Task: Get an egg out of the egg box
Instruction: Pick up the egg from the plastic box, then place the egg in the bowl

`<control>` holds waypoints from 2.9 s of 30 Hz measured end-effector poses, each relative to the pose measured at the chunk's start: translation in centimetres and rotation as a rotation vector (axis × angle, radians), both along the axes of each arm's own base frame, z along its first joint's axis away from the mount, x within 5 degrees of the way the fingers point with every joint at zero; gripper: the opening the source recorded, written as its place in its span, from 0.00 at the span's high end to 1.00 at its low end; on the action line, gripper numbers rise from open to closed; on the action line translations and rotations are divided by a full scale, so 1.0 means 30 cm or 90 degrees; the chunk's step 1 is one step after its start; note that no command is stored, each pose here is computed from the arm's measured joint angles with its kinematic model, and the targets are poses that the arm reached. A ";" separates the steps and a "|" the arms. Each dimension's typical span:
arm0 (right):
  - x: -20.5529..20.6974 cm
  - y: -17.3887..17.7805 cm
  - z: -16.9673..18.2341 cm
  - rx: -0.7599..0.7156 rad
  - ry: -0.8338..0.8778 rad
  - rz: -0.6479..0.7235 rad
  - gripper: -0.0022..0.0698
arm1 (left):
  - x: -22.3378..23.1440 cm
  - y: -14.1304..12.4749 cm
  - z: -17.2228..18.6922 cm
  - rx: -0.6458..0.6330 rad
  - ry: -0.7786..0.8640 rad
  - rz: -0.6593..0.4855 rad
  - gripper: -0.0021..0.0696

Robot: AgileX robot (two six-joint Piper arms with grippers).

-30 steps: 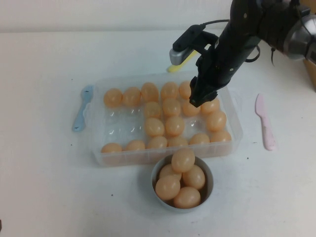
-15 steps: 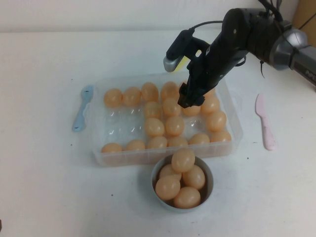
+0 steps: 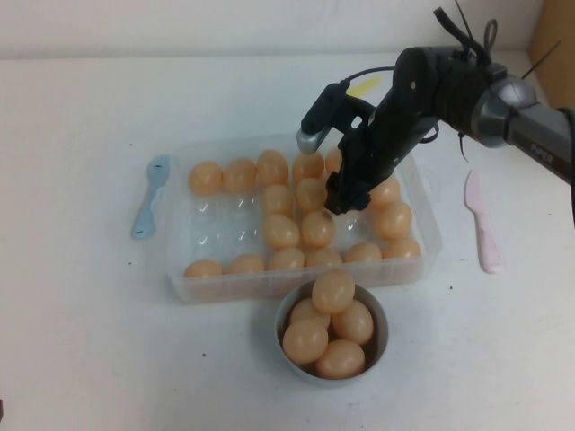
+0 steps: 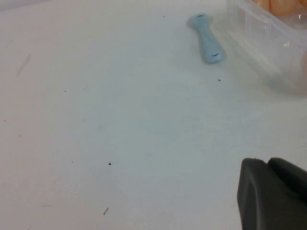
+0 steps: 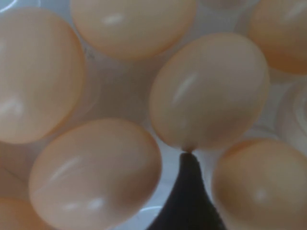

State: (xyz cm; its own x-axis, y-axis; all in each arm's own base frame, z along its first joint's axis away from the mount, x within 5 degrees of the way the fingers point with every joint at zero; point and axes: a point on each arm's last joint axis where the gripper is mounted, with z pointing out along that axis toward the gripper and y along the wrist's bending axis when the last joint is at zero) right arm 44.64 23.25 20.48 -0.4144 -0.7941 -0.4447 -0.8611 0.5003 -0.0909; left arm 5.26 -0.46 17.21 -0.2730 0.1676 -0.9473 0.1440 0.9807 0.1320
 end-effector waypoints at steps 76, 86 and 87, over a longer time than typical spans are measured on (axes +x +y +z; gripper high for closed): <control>-0.478 0.019 0.164 0.003 0.272 -0.010 0.47 | 0.000 0.000 0.000 0.000 0.000 0.000 0.98; -0.478 0.019 0.163 0.002 0.271 -0.010 0.44 | 0.000 0.000 0.000 0.000 0.000 0.000 0.98; -0.478 0.019 0.163 0.002 0.271 -0.010 0.43 | 0.000 0.000 0.000 0.000 0.000 0.000 0.98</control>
State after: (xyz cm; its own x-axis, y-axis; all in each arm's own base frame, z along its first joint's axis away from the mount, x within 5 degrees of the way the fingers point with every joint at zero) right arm 30.30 23.83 25.37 -0.5741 -0.7848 -0.2334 -0.8133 0.5138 0.2730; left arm 5.26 -0.46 17.21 -0.2730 0.1676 -0.9473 0.1440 0.9807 0.1320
